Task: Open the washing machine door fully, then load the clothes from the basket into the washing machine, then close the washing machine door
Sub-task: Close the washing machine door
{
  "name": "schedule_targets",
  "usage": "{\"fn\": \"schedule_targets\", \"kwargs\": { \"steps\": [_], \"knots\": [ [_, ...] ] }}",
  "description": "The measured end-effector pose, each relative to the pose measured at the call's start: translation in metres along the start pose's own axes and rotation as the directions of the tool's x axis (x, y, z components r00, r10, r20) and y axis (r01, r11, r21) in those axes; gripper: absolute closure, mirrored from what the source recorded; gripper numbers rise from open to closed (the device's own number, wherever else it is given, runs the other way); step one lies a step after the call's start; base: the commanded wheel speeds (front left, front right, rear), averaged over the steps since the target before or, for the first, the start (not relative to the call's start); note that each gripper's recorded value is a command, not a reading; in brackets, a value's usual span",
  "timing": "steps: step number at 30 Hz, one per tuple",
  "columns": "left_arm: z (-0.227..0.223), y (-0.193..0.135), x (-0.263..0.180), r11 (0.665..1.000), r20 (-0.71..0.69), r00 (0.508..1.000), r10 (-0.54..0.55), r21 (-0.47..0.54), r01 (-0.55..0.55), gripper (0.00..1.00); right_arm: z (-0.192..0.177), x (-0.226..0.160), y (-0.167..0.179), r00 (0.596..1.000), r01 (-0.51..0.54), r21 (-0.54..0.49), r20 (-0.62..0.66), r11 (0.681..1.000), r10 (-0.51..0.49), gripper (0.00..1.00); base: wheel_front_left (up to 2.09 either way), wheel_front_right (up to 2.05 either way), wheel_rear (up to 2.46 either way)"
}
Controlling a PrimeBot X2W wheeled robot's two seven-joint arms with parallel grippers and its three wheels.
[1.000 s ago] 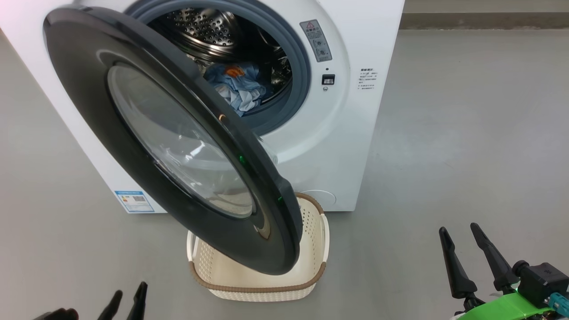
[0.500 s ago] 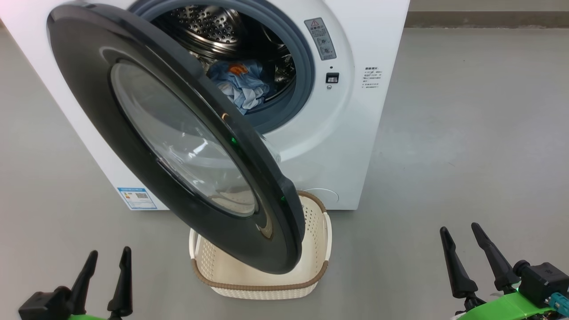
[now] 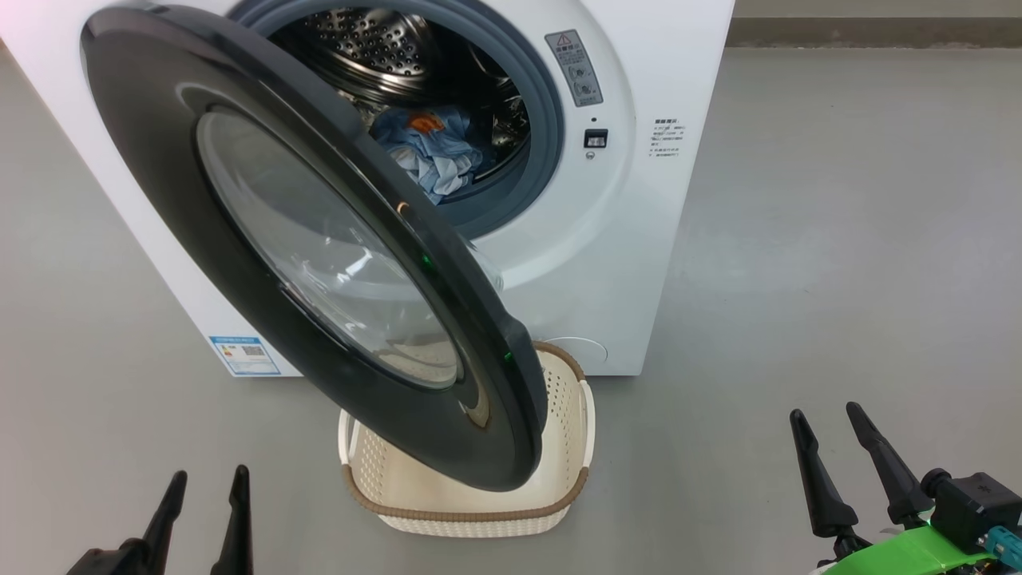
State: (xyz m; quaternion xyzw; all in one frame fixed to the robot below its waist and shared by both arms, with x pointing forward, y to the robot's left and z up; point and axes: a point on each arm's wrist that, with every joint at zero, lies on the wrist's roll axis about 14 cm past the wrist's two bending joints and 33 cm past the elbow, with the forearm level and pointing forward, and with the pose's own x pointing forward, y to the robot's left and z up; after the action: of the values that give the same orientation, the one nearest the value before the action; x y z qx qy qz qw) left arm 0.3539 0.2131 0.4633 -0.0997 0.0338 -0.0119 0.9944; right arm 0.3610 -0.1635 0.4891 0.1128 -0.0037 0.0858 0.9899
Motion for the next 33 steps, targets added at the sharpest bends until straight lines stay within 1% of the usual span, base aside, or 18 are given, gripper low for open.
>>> {"fn": "schedule_targets", "kwargs": {
  "steps": [12,13,14,15,16,17,18,23,27,29,30,31,32,33],
  "knots": [
    [0.000,0.002,-0.002,1.000,-0.001,1.000,0.006,0.006,-0.006,0.00,0.000,0.001,0.002,1.000,-0.006,0.000,-0.001,1.000,0.006,0.00,0.00,0.00,0.00],
    [0.000,0.001,-0.002,1.000,-0.001,1.000,0.004,0.006,-0.004,0.00,-0.001,0.001,0.003,1.000,-0.008,0.001,-0.004,1.000,0.008,0.18,0.00,0.00,0.00],
    [-0.001,0.001,-0.003,1.000,-0.001,1.000,0.003,0.006,-0.003,0.00,-0.003,0.001,0.004,1.000,-0.011,0.001,-0.008,1.000,0.011,0.18,0.00,0.00,0.00],
    [-0.001,0.000,-0.003,1.000,-0.001,1.000,0.002,0.006,-0.002,0.00,-0.004,0.001,0.005,1.000,-0.013,0.003,-0.012,1.000,0.013,0.42,0.00,0.00,0.00],
    [0.000,0.000,-0.004,1.000,0.000,1.000,0.002,0.006,-0.002,0.00,-0.005,0.001,0.006,1.000,-0.015,0.004,-0.014,1.000,0.015,0.55,0.00,0.00,0.00],
    [0.000,0.000,-0.004,1.000,0.001,1.000,0.003,0.006,-0.003,0.00,-0.006,0.001,0.007,1.000,-0.017,0.006,-0.017,1.000,0.017,0.76,0.00,0.00,0.00],
    [0.000,0.000,-0.004,1.000,0.001,1.000,0.003,0.005,-0.003,0.00,-0.007,0.001,0.009,1.000,-0.021,0.010,-0.020,1.000,0.021,1.00,0.00,0.00,0.00],
    [0.001,-0.001,-0.007,1.000,0.007,1.000,0.007,-0.004,-0.007,0.00,-0.007,0.008,0.024,0.999,-0.053,0.041,-0.012,0.998,0.053,1.00,0.00,0.00,0.00],
    [0.003,-0.001,-0.010,1.000,0.018,1.000,0.015,-0.015,-0.014,0.00,0.008,0.024,0.042,0.994,-0.109,0.052,0.034,0.993,0.107,1.00,0.00,0.00,0.00],
    [0.004,0.000,-0.012,1.000,0.023,1.000,0.020,-0.016,-0.019,0.00,0.021,0.034,0.054,0.987,-0.144,0.060,0.076,0.988,0.139,1.00,0.00,0.00,0.00],
    [0.006,0.001,-0.013,1.000,0.030,0.999,0.026,-0.017,-0.025,0.00,0.038,0.044,0.067,0.976,-0.187,0.059,0.127,0.981,0.178,1.00,0.00,0.00,0.00],
    [0.006,0.001,-0.013,1.000,0.030,0.999,0.026,-0.017,-0.025,0.00,0.038,0.044,0.067,0.976,-0.187,0.059,0.127,0.981,0.178,1.00,0.00,0.00,0.00],
    [0.007,0.002,-0.014,0.999,0.034,0.999,0.028,-0.016,-0.027,0.00,0.047,0.047,0.074,0.968,-0.211,0.060,0.153,0.976,0.200,1.00,0.00,0.00,0.00],
    [0.009,0.003,-0.017,0.999,0.041,0.999,0.032,-0.015,-0.031,0.00,0.065,0.053,0.093,0.946,-0.265,0.054,0.207,0.963,0.249,1.00,0.00,0.00,0.00]
  ]
}}
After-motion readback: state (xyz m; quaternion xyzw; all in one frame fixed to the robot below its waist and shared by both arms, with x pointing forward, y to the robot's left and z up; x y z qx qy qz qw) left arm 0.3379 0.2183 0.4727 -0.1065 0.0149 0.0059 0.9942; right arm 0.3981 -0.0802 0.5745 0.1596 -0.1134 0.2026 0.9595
